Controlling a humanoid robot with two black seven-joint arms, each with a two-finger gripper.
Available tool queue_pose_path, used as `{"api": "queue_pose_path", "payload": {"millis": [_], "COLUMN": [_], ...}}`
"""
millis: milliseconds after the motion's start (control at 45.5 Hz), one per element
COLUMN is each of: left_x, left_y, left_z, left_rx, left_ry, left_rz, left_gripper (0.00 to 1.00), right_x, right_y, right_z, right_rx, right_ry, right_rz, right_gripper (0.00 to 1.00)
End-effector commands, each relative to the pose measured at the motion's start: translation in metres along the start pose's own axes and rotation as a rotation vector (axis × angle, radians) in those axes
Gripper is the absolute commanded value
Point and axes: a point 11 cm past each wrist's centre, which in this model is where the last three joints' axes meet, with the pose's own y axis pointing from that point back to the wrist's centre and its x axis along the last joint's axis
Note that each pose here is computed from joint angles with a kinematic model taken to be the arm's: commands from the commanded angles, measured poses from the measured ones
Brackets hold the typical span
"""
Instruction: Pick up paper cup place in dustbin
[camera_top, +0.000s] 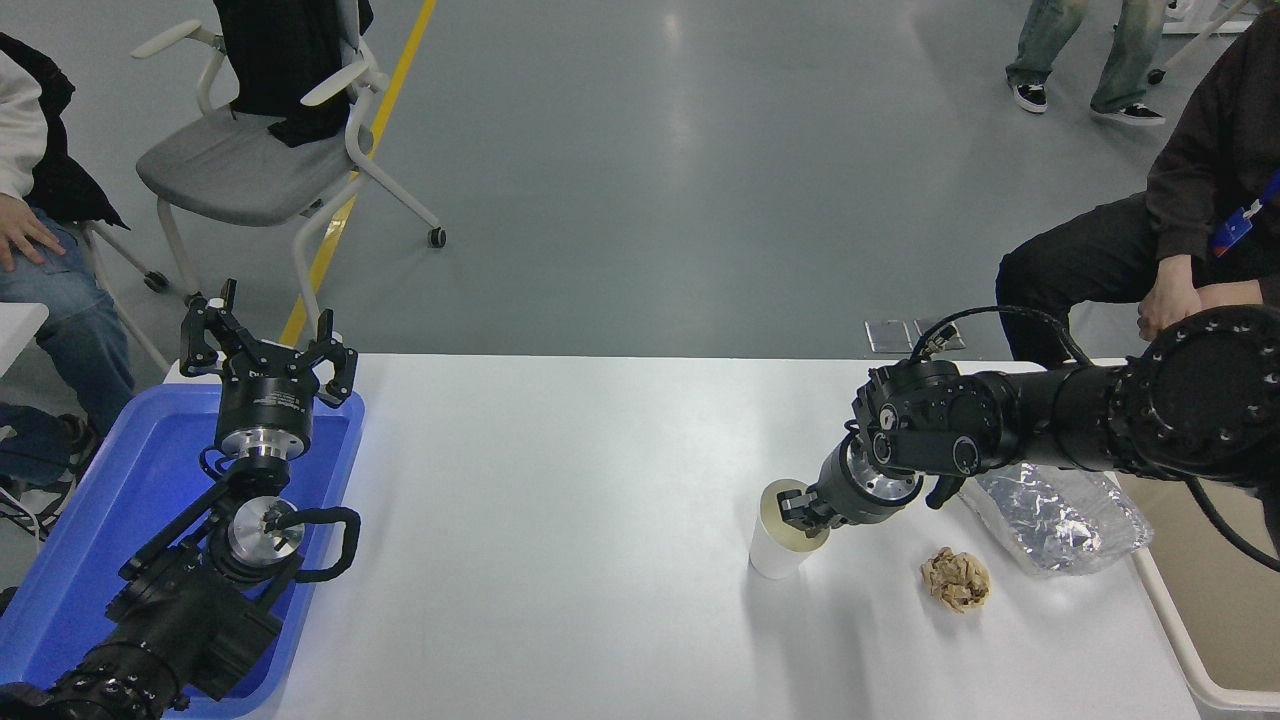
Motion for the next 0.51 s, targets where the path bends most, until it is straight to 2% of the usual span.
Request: {"api": "queue_pose_path", "payload": {"millis": [0, 286, 484], "left_x": [0.0, 0.001, 0.001], "left_y": [0.0, 0.0, 0.001], "left_z": [0.0, 0.001, -0.001], "left_rx": [0.0, 0.001, 0.004], "left_ry": [0.0, -0.003, -0.001], "left_rz": [0.0, 0.002, 0.003], "left_gripper": [0.99, 0.99, 0.99], "right_x": [0.013, 0.039, 0.037], "right_y": [0.017, 0.105, 0.187], "right_z": [-0.004, -0.011, -0.015], "right_rx": [-0.005, -0.041, -0.068], "right_ry": [0.016, 0.073, 0.082], "right_rz": [0.024, 0.05, 0.033], "right_gripper": [0.0, 0.0, 0.0]}}
